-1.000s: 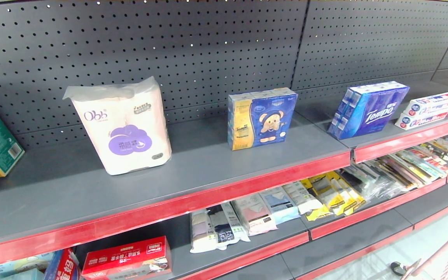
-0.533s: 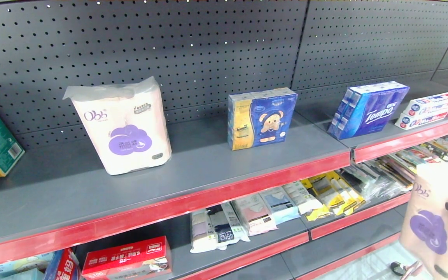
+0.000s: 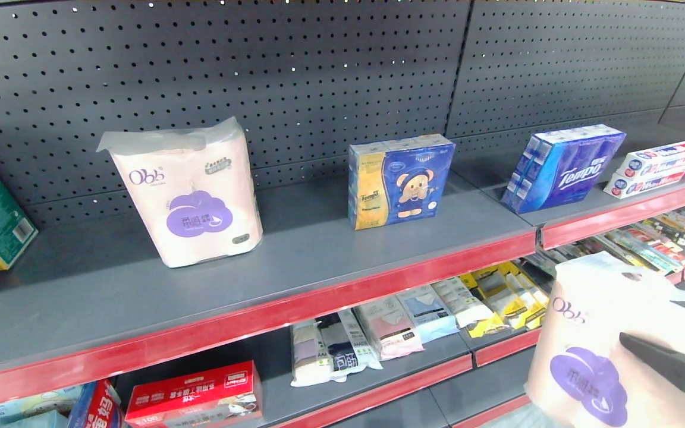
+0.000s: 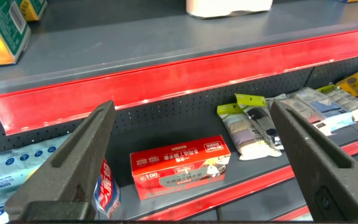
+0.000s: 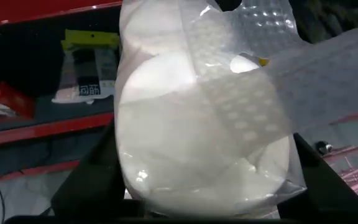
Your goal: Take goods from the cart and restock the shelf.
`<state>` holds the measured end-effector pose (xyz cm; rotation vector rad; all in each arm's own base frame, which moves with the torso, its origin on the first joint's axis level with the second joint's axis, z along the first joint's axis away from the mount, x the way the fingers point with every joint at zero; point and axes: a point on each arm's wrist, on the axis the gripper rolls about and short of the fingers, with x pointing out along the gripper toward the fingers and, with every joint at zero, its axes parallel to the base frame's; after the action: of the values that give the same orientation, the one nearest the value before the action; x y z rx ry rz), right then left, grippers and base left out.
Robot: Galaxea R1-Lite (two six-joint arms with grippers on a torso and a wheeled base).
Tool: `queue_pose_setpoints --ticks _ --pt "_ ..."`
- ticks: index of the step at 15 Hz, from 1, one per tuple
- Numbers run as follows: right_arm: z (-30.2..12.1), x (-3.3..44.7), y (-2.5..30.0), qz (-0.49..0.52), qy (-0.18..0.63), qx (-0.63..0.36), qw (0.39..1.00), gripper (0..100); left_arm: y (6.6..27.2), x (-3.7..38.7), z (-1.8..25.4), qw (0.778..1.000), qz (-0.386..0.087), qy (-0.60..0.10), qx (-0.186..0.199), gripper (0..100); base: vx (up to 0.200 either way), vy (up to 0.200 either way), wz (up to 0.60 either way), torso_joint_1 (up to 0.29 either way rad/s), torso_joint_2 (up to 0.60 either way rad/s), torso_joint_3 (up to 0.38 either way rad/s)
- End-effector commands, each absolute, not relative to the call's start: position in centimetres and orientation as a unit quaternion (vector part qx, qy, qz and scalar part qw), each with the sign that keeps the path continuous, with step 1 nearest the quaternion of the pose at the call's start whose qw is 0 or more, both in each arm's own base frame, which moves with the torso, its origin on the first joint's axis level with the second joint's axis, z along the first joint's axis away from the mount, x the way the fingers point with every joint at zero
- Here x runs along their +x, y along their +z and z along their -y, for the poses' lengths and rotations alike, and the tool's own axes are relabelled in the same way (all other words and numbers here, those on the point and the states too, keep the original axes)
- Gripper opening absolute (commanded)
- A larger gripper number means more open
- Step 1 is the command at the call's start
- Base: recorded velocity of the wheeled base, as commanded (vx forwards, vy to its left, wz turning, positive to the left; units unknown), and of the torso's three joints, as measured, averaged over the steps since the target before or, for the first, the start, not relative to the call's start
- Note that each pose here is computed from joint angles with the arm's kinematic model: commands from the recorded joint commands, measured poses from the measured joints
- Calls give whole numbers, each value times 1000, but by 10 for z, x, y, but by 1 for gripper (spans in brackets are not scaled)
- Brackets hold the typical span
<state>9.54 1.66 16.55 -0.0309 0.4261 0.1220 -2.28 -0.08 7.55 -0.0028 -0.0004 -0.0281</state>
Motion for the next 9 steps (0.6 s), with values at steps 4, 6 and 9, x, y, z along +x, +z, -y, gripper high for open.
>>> queue_pose_setpoints --ticks 4,6,9 --pt "-14 74 165 -170 71 -34 982 0 75 -23 1 1000 0 -14 -2 100 0 0 0 0 0 0" --pt "-12 68 162 -162 68 -51 983 0 75 -23 1 1000 0 -14 -2 100 0 0 0 0 0 0" --pt "-9 64 164 -148 56 -52 986 0 75 -23 1 1000 0 -14 -2 100 0 0 0 0 0 0"
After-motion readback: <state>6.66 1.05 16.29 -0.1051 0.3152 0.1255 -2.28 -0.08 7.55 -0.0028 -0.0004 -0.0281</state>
